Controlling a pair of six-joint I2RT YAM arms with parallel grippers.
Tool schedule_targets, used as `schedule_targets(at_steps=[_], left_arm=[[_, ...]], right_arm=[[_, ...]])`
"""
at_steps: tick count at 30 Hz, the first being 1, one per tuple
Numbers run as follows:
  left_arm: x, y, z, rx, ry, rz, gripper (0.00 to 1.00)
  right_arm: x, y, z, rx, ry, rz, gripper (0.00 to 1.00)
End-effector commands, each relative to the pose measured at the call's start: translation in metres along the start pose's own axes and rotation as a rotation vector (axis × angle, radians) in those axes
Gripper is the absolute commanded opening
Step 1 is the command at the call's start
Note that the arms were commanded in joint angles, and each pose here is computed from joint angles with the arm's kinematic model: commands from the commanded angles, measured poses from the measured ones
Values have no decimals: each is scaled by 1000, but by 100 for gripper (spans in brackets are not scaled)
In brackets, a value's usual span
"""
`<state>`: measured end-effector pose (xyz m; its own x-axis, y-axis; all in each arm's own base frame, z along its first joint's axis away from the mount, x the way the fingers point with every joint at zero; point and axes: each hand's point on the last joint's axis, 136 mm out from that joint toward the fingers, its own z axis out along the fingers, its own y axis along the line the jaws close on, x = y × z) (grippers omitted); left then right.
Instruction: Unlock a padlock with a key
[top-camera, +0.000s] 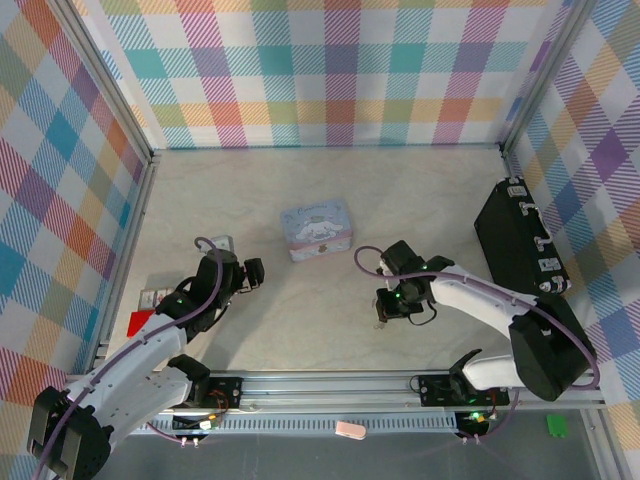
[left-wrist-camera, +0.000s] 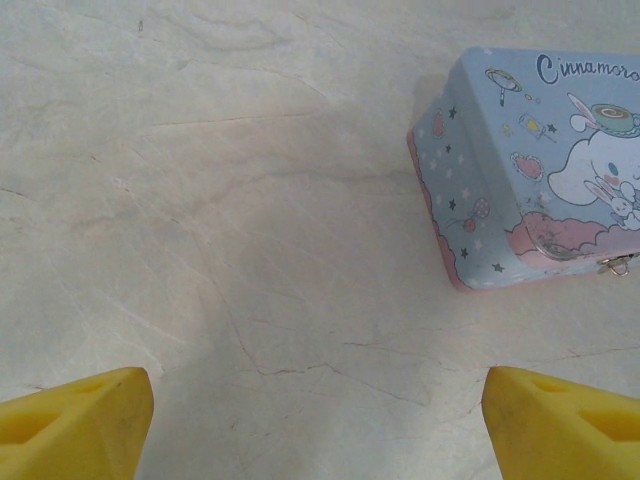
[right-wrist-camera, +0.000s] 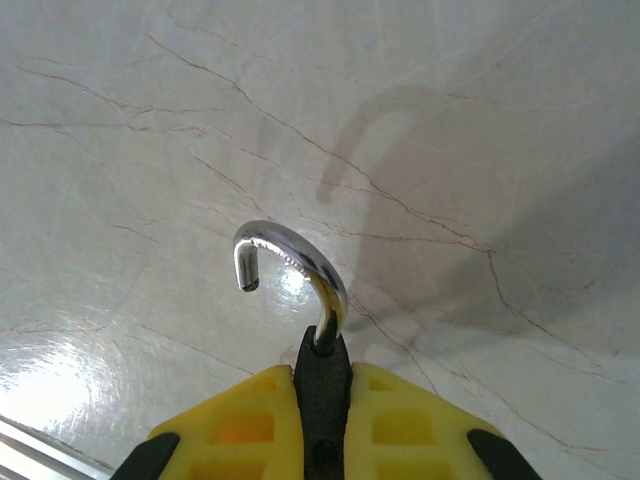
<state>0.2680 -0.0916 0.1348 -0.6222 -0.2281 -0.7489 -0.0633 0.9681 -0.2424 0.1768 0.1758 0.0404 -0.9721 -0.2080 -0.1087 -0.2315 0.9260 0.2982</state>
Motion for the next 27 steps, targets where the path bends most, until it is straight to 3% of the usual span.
schedule_targets(at_steps=[1, 18, 23, 27], left_arm=[[-4, -1, -1, 10, -31, 7, 84], [-5, 7, -2, -31, -43, -7, 84], [-6, 23, -3, -142, -29, -12, 84], [-20, 33, -6, -223, -68, -6, 85]], right_arm=[[-2, 1, -2, -3, 12, 7, 13], [-3, -3, -16, 26, -22, -7, 30], [-16, 1, -38, 44, -88, -39, 34], [-43, 6, -71, 85, -218, -110, 36]])
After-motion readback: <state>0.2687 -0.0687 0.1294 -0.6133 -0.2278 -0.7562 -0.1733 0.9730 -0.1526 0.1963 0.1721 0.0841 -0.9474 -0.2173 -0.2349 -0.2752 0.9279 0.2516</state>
